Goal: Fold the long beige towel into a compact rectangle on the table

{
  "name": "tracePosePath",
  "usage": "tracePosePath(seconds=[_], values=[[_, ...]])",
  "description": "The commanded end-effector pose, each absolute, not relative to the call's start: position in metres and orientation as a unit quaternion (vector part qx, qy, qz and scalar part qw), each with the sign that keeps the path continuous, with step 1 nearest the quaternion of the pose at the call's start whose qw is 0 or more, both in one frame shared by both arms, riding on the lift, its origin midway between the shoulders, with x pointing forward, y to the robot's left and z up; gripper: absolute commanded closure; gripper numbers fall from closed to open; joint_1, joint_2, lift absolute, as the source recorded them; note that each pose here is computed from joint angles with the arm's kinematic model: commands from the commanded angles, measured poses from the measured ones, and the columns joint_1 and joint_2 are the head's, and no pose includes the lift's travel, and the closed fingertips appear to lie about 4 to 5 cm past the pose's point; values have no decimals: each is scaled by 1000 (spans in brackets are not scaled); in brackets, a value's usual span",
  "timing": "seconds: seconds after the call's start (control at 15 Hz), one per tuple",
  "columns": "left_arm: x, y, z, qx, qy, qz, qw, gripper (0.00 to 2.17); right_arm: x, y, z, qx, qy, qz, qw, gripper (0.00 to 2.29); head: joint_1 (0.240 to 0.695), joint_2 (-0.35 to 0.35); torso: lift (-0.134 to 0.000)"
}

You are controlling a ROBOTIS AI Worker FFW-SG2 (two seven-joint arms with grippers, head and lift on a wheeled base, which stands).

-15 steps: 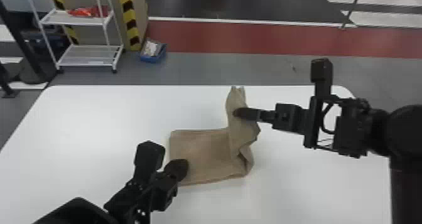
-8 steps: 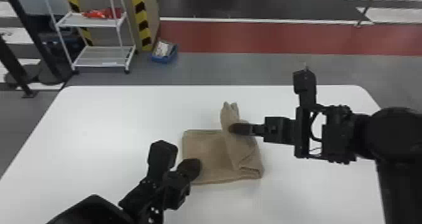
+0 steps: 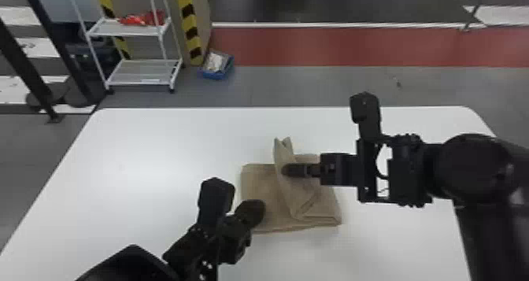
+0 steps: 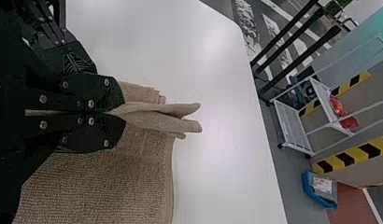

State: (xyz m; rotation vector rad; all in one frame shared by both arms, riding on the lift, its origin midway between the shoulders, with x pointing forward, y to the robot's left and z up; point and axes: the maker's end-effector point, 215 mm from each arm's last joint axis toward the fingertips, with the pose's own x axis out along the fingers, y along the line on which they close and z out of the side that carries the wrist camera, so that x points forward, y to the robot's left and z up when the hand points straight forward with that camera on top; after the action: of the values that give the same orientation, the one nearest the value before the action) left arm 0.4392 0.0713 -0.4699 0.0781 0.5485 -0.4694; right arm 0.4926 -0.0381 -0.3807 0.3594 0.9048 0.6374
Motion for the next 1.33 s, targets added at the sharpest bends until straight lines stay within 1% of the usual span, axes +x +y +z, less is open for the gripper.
tracePosePath(seconds=[0.0, 0.13, 0.2, 0.27, 0.33, 0.4, 0.47, 0.67, 0.87, 1.0, 1.07, 1.2, 1.27], values=[[439, 72, -469, 37, 267, -229, 935, 1916, 492, -32, -386, 163, 429, 300, 836, 886, 695, 36, -124], [438, 72, -469, 36, 266, -231, 935, 1916, 491, -28, -390, 160, 432, 302, 835, 859, 695, 46, -124], [438, 72, -470, 36, 267, -231, 935, 1916, 491, -26, -391, 158, 432, 301, 835, 687, 695, 49, -124], [438, 72, -470, 36, 267, -231, 935, 1916, 491, -25, -391, 158, 431, 302, 836, 397, 695, 51, -124], [437, 72, -470, 35, 266, -231, 935, 1916, 498, -21, -385, 168, 411, 305, 843, 174, 695, 53, -124], [438, 73, -471, 35, 267, -230, 935, 1916, 502, -12, -374, 187, 388, 322, 843, 110, 695, 55, -124], [437, 72, -471, 35, 267, -231, 935, 1916, 496, -2, -368, 205, 381, 345, 833, 110, 695, 63, -124], [437, 70, -470, 33, 266, -232, 935, 1916, 483, 7, -361, 227, 376, 366, 820, 110, 695, 84, -124], [441, 71, -459, 30, 251, -230, 940, 1912, 470, -2, -361, 223, 368, 363, 826, 110, 695, 93, -124], [441, 79, -447, 24, 241, -224, 944, 1909, 461, -21, -362, 228, 363, 357, 830, 110, 695, 87, -124], [441, 80, -439, 17, 235, -224, 946, 1862, 458, -33, -361, 232, 358, 352, 833, 113, 695, 84, -124], [439, 89, -426, 11, 224, -217, 950, 1862, 446, -59, -373, 237, 363, 339, 835, 218, 695, 72, -124], [440, 96, -419, 9, 219, -212, 952, 1862, 437, -66, -378, 241, 367, 338, 832, 218, 695, 65, -124]])
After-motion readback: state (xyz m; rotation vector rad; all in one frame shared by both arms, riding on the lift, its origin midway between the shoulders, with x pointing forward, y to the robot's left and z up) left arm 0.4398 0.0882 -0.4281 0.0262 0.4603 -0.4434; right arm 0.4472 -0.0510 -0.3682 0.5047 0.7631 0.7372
